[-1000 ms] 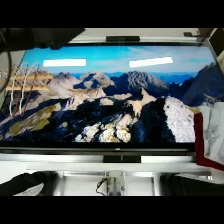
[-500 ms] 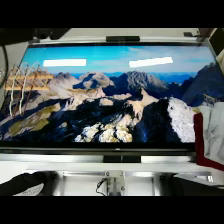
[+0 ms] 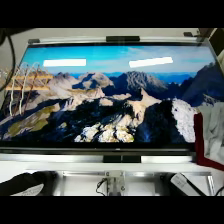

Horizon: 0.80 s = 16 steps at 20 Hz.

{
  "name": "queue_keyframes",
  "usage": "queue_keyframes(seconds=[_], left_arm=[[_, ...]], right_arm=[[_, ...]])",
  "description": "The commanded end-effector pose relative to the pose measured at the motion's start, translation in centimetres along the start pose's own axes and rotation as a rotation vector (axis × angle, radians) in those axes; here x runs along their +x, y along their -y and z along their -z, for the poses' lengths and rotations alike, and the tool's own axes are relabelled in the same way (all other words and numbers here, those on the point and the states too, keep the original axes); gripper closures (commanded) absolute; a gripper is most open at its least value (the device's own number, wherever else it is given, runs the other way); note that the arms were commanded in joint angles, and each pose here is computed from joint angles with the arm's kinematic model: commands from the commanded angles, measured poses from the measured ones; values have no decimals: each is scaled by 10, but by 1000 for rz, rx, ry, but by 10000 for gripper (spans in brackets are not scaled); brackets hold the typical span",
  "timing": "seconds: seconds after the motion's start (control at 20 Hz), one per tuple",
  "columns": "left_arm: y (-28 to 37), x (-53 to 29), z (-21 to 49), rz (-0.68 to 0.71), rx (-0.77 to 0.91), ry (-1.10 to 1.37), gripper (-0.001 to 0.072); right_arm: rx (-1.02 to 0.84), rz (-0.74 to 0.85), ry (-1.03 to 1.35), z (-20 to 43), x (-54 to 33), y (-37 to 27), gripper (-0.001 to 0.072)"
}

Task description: Fold the shirts.

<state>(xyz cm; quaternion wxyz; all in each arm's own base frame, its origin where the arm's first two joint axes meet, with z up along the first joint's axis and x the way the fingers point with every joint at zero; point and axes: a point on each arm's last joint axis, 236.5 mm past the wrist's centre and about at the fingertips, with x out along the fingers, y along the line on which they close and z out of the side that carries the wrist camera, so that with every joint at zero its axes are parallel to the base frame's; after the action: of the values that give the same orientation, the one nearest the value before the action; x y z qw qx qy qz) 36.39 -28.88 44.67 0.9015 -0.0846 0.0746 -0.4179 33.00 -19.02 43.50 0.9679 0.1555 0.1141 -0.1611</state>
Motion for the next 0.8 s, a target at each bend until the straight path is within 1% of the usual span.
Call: queue_keyframes(seconds=[0.0,0.05,0.1,0.2,0.3,0.35,0.4,0.45,0.55,0.6,0.65,0.7,0.75], left_arm=[[15,1,-38,23,107,172,458],[19,1,-44,26,132,200,281],[23,1,-47,30,138,213,212],[27,4,-44,41,137,207,212],[31,11,-30,61,137,161,212],[32,16,-21,68,151,129,184],[34,21,-11,79,178,98,67],[36,27,-3,89,198,72,3],[38,37,11,103,252,40,9],[37,42,16,103,285,30,32],[36,47,21,105,312,22,73],[33,52,25,103,325,13,134],[31,55,28,101,324,9,141]], right_arm=[[-113,-245,-209,61,-42,-105,656],[-129,-311,-247,73,-54,-129,656],[-143,-369,-290,86,-64,-148,656],[-201,-498,-393,115,-83,-185,656],[-344,-668,-476,147,-107,-224,656],[-413,-739,-522,165,-118,-240,656],[-465,-779,-561,182,-125,-252,656],[-542,-793,-577,198,-126,-261,656],[-732,-823,-531,216,-124,-279,656],[-786,-835,-487,218,-122,-291,656],[-818,-842,-441,217,-117,-304,656],[-834,-848,-416,218,-112,-314,656],[-842,-855,-412,221,-106,-320,656]])
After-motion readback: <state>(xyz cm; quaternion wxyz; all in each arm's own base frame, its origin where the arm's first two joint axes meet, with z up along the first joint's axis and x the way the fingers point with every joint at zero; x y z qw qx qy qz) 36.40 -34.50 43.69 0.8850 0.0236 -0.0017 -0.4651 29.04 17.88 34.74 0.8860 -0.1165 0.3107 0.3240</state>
